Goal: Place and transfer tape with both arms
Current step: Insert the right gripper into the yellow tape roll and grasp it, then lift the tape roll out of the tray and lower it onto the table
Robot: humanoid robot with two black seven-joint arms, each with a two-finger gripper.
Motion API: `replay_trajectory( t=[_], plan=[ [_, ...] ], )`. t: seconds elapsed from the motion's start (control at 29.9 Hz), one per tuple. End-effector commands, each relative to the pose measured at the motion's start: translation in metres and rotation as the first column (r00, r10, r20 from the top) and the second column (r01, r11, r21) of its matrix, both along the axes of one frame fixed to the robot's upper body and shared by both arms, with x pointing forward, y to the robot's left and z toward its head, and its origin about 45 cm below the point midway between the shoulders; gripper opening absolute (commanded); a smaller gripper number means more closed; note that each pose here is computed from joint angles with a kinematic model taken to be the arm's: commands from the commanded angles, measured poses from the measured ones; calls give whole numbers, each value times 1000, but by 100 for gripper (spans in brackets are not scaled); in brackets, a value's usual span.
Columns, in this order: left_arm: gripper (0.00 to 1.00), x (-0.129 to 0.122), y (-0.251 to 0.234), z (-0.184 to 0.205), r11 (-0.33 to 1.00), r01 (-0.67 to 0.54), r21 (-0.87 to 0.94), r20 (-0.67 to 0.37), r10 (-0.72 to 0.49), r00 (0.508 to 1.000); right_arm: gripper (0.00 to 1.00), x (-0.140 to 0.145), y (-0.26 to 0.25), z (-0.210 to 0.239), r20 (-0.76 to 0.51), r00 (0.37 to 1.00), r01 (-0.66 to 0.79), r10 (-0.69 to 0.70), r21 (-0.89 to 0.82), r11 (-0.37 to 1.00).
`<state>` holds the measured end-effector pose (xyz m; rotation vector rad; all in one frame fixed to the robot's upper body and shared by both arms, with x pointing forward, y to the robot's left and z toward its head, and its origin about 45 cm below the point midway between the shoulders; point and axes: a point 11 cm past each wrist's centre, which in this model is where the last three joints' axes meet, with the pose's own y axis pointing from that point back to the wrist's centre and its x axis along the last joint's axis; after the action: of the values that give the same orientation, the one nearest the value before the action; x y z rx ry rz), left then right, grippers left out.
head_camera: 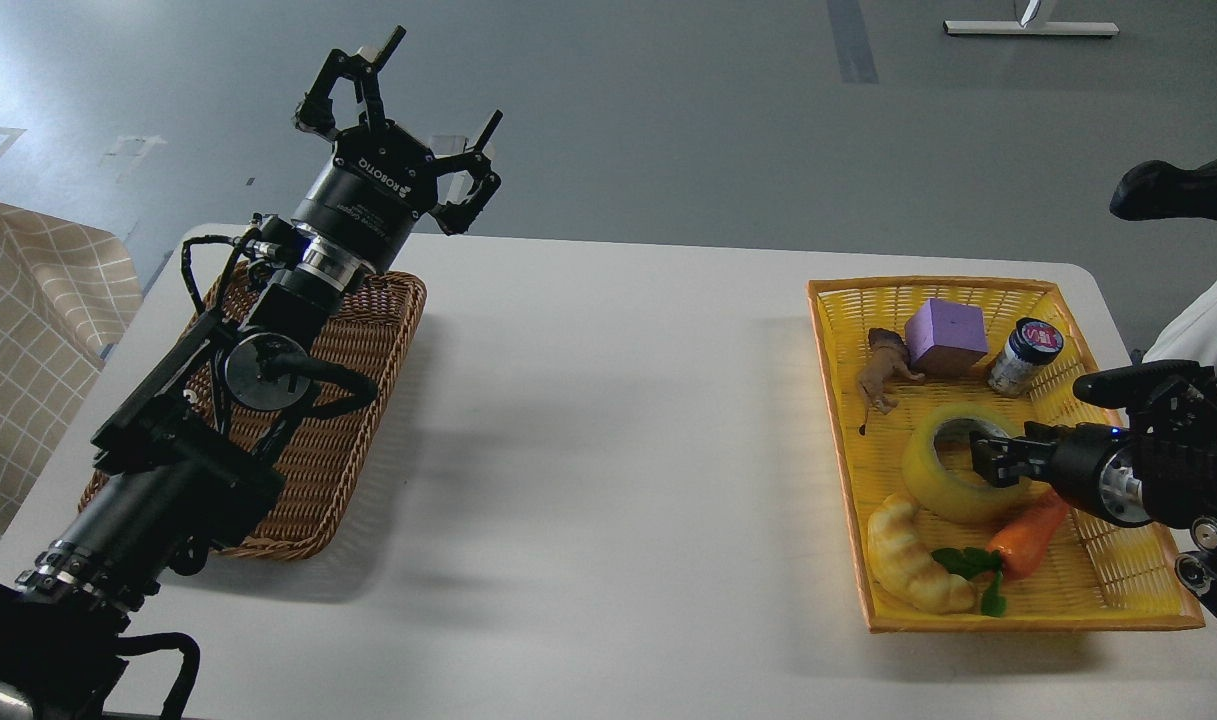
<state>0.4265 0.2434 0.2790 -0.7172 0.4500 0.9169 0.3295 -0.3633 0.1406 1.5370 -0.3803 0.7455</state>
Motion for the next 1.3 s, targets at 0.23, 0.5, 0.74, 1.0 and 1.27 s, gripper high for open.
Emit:
replay_trajectory(
  t=[0.23,0.5,0.74,1.0,1.27],
  plan=[
    [98,0,0,-2,1000,0,2,-4,0,1000,0,0,4,1,-5,1000,-20,20,-3,1000],
    [98,0,0,-3,1000,1,2,-7,-1,1000,0,36,29,88,171,980,-114,100,71,991],
    [98,0,0,-3,1000,1,2,-7,-1,1000,0,42,76,161,318,922,-271,221,120,955],
    [98,0,1,-2,1000,-1,6,-5,1,1000,0,56,146,176,374,867,-408,329,156,900],
    [98,0,3,-2,1000,-4,8,-5,4,1000,0,58,214,129,268,859,-489,435,182,853]
  ],
)
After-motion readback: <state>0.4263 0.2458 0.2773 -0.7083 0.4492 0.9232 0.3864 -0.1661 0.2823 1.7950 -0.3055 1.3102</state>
